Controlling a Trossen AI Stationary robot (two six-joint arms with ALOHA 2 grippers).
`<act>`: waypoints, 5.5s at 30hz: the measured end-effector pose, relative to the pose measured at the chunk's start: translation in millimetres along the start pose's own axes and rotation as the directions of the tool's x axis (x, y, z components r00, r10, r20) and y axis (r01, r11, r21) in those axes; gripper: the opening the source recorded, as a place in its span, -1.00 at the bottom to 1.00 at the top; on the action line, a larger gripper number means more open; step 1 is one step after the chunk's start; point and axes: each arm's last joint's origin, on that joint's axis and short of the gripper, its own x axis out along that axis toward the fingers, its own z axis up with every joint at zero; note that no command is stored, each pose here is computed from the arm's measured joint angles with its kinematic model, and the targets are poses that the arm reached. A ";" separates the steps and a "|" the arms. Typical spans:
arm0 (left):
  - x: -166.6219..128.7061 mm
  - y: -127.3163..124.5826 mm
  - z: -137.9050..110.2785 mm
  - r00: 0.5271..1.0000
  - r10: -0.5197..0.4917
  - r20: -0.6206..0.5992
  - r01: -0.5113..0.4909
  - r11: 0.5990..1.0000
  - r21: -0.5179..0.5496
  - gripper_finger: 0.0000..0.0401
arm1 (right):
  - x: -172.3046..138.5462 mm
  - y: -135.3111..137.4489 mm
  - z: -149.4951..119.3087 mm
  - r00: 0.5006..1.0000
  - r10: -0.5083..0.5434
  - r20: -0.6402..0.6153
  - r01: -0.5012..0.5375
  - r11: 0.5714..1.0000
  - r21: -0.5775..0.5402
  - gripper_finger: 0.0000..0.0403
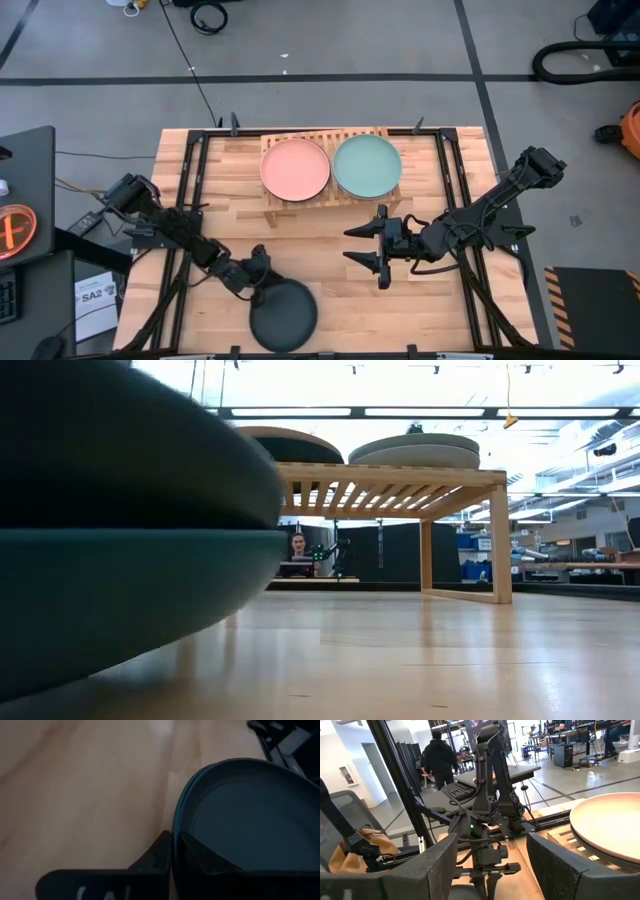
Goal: Place and stack plates onto a shelf
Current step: Stack the black plate on top of the pink plate on shelf
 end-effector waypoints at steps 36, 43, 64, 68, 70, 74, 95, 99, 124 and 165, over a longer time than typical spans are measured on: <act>12.2 30.7 23.4 0.967 0.219 0.127 -0.196 0.965 -0.174 -0.87 | 35.0 15.5 -112.4 0.924 -0.100 -0.370 0.302 0.783 0.543 0.02; 12.2 30.7 23.3 0.967 0.219 0.126 -0.196 0.965 -0.173 -0.87 | 66.2 15.8 -118.1 0.871 -0.147 -0.468 0.375 0.815 0.442 -0.10; 12.2 30.8 23.2 0.968 0.219 0.125 -0.197 0.965 -0.172 -0.87 | 83.7 4.9 -127.1 0.690 -0.263 -0.674 0.552 0.793 0.256 -0.14; 12.2 30.8 23.2 0.968 0.219 0.125 -0.196 0.965 -0.172 -0.87 | 83.5 4.8 -127.3 0.688 -0.261 -0.677 0.550 0.796 0.251 -0.14; 12.2 30.8 23.2 0.968 0.219 0.125 -0.196 0.965 -0.172 -0.87 | 82.8 4.3 -127.8 0.681 -0.267 -0.682 0.555 0.795 0.243 -0.14; 12.2 30.8 23.2 0.968 0.219 0.125 -0.196 0.965 -0.172 -0.87 | 82.2 3.8 -128.4 0.673 -0.268 -0.689 0.558 0.796 0.235 -0.14; 12.2 30.9 23.0 0.967 0.221 0.124 -0.198 0.965 -0.172 -0.84 | 91.1 1.1 -155.7 0.632 -0.252 -0.733 0.576 0.785 0.227 -0.37; 12.2 30.9 22.8 0.968 0.221 0.122 -0.199 0.965 -0.172 -0.84 | 91.3 1.2 -155.6 0.633 -0.251 -0.733 0.576 0.785 0.229 -0.56; 12.6 30.9 23.4 0.972 0.206 0.115 -0.177 0.958 -0.224 -0.81 | 92.9 -6.9 -155.7 0.596 -0.250 -0.763 0.637 0.725 0.260 -0.88; -3.6 16.6 24.1 0.995 0.091 0.039 -0.087 0.993 -0.083 -0.29 | 97.6 -6.6 -152.2 0.647 -0.265 -0.715 0.559 0.802 0.209 -0.93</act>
